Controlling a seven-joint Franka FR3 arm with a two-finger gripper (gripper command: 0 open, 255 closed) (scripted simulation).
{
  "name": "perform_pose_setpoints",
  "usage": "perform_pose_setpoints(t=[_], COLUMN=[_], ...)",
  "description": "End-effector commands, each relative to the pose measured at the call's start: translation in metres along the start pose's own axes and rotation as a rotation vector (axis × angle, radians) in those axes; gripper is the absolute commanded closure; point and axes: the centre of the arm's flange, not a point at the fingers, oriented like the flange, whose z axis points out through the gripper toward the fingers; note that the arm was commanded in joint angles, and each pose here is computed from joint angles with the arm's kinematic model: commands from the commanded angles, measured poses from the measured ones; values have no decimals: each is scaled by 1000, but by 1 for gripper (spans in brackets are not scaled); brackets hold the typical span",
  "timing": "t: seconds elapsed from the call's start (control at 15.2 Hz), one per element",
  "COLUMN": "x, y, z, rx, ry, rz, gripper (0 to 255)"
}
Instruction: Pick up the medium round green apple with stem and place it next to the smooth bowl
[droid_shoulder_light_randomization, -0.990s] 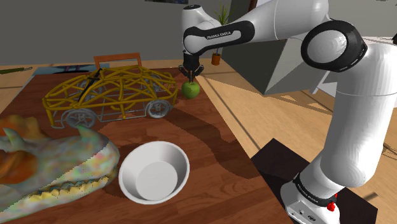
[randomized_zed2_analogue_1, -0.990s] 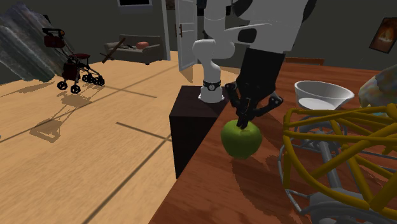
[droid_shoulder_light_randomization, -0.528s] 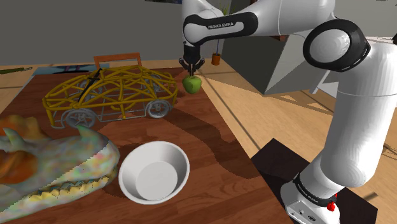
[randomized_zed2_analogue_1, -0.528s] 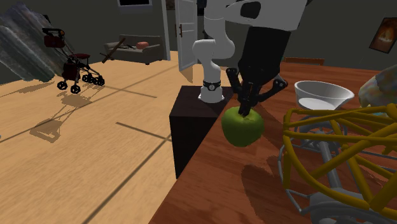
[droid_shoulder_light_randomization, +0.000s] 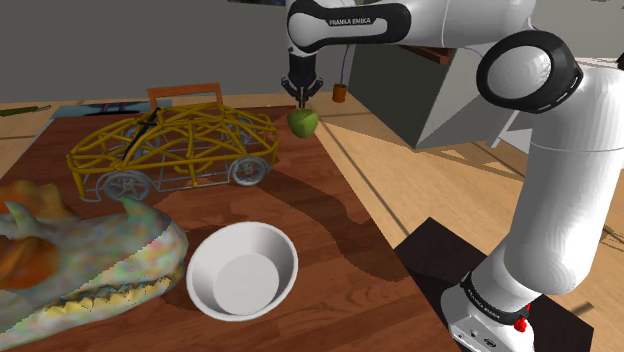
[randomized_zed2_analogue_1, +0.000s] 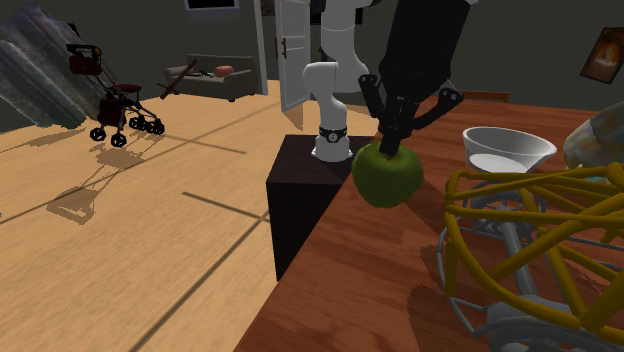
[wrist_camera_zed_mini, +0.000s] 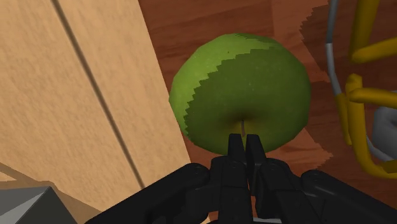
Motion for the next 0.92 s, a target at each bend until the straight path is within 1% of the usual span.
perform_pose_setpoints(t=[0.0, 0.86], x=[1, 12], y=[0, 5], z=[-11, -78], rx=[0, 0], ry=[0, 0], rz=[0, 0], gripper=[255, 255])
